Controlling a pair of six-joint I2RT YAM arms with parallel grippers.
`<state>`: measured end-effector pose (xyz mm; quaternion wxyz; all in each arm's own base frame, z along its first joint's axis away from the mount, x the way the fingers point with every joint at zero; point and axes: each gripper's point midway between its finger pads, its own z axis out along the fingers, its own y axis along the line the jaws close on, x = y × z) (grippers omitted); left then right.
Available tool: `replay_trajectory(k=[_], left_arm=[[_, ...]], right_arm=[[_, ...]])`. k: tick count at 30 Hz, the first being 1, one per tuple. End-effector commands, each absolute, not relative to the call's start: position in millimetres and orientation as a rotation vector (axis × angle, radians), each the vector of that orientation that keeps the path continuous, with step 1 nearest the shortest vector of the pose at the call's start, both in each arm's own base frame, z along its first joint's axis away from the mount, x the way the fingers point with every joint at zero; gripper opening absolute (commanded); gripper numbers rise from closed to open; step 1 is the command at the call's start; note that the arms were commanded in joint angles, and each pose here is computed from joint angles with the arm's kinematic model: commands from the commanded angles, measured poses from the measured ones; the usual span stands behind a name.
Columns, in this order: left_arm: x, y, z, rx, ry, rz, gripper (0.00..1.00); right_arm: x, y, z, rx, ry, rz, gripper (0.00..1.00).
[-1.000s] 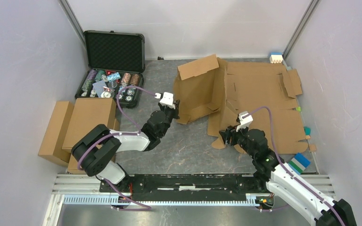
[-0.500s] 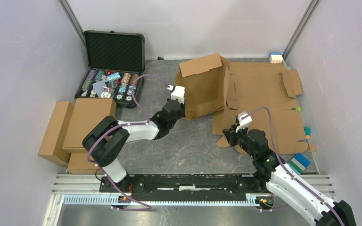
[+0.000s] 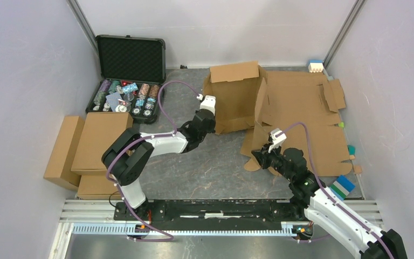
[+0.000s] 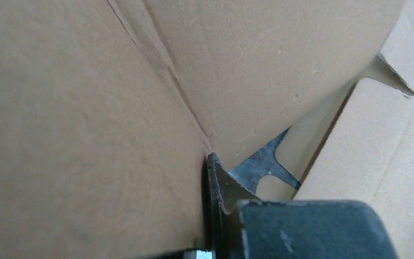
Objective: Fold the paper box
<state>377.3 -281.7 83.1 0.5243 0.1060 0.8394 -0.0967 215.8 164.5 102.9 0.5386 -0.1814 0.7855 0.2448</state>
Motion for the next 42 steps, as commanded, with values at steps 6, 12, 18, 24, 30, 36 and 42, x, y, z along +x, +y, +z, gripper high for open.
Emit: replay_trajectory(k=[6,12,18,24,30,36,42], left_arm=[[389.1,-294.5,89.6,0.041,2.052,-0.296,0.02],[396.5,-285.1,97.6,-0.106,2.029,-0.269,0.02],[398.5,-292.4,103.8,-0.133,2.053,-0.292,0.02],[389.3,-306.8,90.8,-0.058,2.074,-0.353,0.04],[362.1,-313.1,70.6,0.290,2.137,-0.386,0.56],[355.2,-314.5,54.5,0.590,2.158,-0.534,0.86],[342.1,-324.2,63.7,0.681,2.101,-0.751,0.98]], right_arm=[[199.1,199.7,120.3,-0.495,1.808,0.836,0.07],[193.7,203.7,118.5,-0.510,1.809,0.861,0.06],[189.5,205.1,111.9,-0.517,1.825,0.879,0.06],[185.1,205.9,105.9,-0.521,1.837,0.897,0.06],[187.2,199.4,105.9,-0.508,1.838,0.855,0.06],[187.0,199.3,107.6,-0.521,1.834,0.849,0.06],[187.6,198.7,112.0,-0.535,1.828,0.837,0.06]])
